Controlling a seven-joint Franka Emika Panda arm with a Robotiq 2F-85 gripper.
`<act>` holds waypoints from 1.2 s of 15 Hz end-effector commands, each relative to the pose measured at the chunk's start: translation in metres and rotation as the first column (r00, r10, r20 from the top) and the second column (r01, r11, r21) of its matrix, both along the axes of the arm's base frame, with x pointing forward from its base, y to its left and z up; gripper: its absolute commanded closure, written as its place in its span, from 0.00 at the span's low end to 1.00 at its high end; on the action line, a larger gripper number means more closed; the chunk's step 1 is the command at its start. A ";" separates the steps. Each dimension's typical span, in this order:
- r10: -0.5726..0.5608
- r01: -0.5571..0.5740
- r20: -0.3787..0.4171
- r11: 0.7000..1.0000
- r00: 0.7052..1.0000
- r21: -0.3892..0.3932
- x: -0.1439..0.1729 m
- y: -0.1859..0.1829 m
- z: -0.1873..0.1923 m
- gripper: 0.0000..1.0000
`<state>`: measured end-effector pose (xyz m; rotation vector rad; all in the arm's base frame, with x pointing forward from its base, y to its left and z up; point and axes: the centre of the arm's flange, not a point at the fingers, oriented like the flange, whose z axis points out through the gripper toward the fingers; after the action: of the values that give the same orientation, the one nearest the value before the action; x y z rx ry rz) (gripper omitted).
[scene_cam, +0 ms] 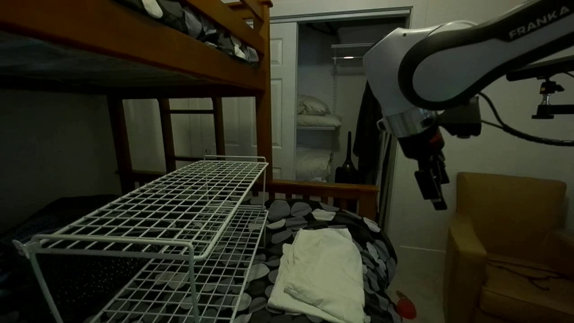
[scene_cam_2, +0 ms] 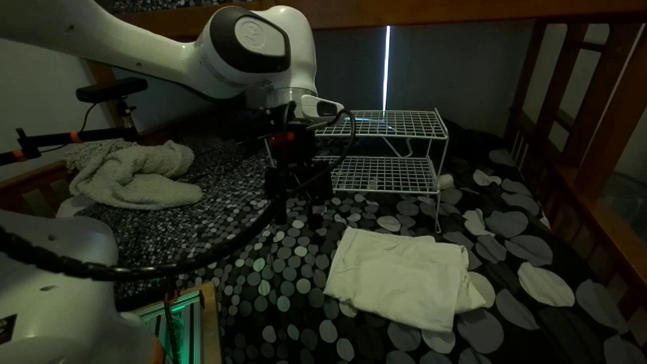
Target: Fold the sheet on the bed then put it on the bottom shelf
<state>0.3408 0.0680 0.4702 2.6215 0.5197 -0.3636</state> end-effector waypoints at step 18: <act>0.292 -0.317 0.171 0.936 0.941 0.150 0.055 0.067 -0.118 0.00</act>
<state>0.3846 0.1248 0.3860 2.6434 0.8345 -0.1108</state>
